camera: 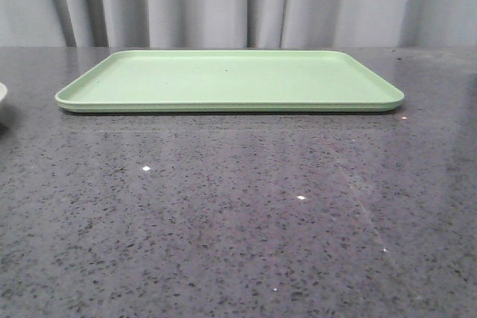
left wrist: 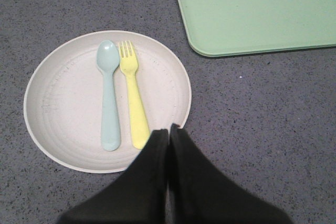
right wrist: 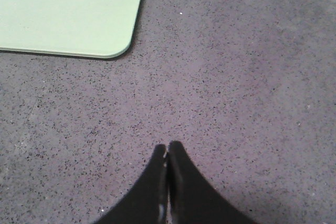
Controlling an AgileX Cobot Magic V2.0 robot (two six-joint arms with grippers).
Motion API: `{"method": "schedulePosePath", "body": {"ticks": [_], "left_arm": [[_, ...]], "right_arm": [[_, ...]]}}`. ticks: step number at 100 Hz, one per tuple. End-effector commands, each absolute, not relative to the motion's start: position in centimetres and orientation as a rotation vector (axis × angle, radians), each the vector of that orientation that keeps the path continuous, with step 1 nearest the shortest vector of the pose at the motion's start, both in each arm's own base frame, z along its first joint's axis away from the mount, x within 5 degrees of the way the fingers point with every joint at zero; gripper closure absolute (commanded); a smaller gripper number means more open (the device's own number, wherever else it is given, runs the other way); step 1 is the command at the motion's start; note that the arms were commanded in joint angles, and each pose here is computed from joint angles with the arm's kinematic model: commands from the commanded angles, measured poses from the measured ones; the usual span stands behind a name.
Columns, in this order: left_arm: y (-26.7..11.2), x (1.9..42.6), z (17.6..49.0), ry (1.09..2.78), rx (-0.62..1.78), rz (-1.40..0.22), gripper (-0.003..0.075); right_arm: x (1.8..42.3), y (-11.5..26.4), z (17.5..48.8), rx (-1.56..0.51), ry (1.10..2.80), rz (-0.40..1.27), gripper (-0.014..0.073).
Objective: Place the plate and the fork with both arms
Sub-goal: 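Open the left gripper and lower it onto the cream plate's rim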
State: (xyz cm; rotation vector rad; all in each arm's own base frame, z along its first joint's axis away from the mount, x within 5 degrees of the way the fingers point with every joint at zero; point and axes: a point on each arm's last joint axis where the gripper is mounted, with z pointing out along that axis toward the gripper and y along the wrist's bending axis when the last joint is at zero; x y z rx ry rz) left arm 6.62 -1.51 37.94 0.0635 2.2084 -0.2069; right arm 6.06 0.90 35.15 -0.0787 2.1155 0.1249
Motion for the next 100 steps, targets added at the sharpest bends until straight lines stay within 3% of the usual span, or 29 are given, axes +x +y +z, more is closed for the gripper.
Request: {"method": "schedulePosePath", "body": {"ticks": [1,11,16,26,31,36,51,71,100], "left_arm": [[-1.7,7.0,39.2,2.132,0.074,-0.227,0.0724],[-1.7,6.8,39.1,2.153,0.098,-0.215,0.0608],[-1.7,6.8,39.0,2.164,0.099,-0.215,0.0498],[-1.7,6.8,38.9,2.169,0.100,-0.215,0.0209],[-1.7,6.8,38.9,2.169,0.100,-0.215,0.0107],[-1.7,6.8,38.9,2.169,0.100,-0.215,0.0055],[-1.7,6.8,38.9,2.170,0.065,-0.228,0.0081],[-0.7,7.1,39.2,2.124,0.028,-0.104,0.0239],[-0.1,10.7,38.6,2.189,-0.002,0.035,0.0236]], "right_arm": [[6.6,0.9,36.4,-0.075,2.042,0.118,0.0699],[6.6,0.9,36.4,-0.074,2.041,0.122,0.0594],[6.6,0.9,36.4,-0.073,2.039,0.126,0.0501],[6.6,0.9,36.4,-0.073,2.037,0.126,0.0254],[6.6,0.9,36.4,-0.073,2.037,0.126,0.0158],[6.6,0.9,36.4,-0.073,2.034,0.126,0.0095],[6.6,0.9,36.4,-0.073,2.033,0.126,0.0066],[6.6,0.9,36.4,-0.073,2.031,0.126,0.0066],[6.6,0.9,36.4,-0.073,2.031,0.126,0.0066]]}}
